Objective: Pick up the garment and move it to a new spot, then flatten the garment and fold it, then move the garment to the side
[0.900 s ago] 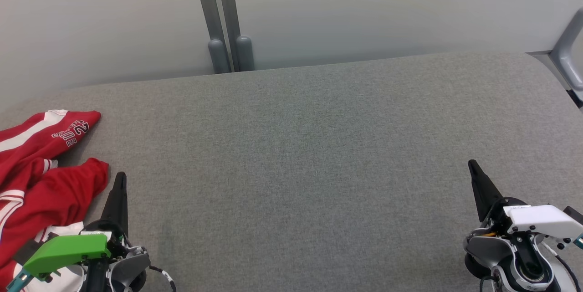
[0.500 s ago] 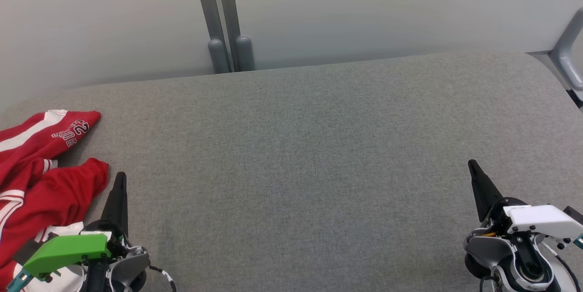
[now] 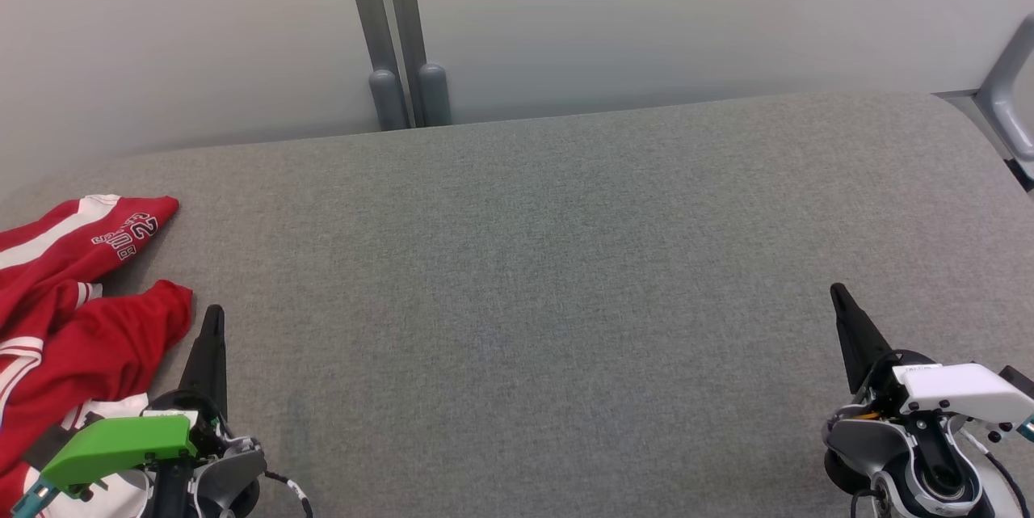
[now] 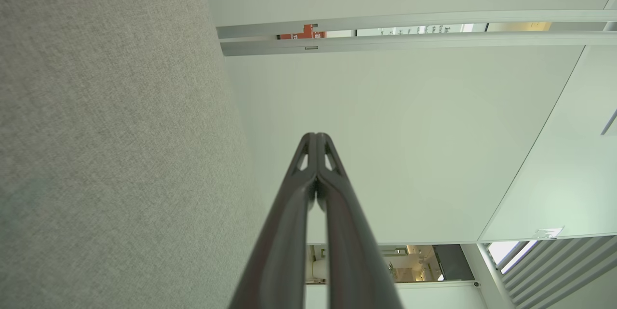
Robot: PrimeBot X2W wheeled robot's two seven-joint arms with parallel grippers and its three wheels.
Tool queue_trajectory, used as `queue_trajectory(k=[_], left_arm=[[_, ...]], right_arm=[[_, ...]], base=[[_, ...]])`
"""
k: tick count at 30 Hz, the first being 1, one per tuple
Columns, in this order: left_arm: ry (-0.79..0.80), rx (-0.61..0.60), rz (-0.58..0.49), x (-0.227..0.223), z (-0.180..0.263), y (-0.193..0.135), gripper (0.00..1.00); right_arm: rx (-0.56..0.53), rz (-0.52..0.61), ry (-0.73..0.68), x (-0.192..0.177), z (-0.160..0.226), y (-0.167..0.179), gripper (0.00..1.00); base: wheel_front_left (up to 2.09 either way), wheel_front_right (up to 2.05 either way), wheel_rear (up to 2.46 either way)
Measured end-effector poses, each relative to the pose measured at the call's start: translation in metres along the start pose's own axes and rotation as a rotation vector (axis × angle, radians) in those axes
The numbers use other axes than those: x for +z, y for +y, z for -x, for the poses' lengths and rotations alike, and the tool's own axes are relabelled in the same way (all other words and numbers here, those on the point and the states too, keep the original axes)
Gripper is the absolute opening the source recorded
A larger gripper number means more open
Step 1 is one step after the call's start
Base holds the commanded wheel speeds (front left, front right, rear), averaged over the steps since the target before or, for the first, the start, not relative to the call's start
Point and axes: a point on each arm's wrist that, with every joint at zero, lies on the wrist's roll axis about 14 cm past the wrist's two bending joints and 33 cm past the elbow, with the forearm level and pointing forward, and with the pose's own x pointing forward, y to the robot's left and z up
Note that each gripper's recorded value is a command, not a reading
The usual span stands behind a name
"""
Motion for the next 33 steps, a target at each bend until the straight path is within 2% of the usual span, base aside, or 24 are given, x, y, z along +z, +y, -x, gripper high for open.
queue_trajectory(k=[33], left_arm=[[0.0, 0.0, 0.0, 0.0, 0.0, 0.0, 0.0]], right_arm=[[0.0, 0.0, 0.0, 0.0, 0.0, 0.0, 0.0]], base=[[0.0, 0.0, 0.0]])
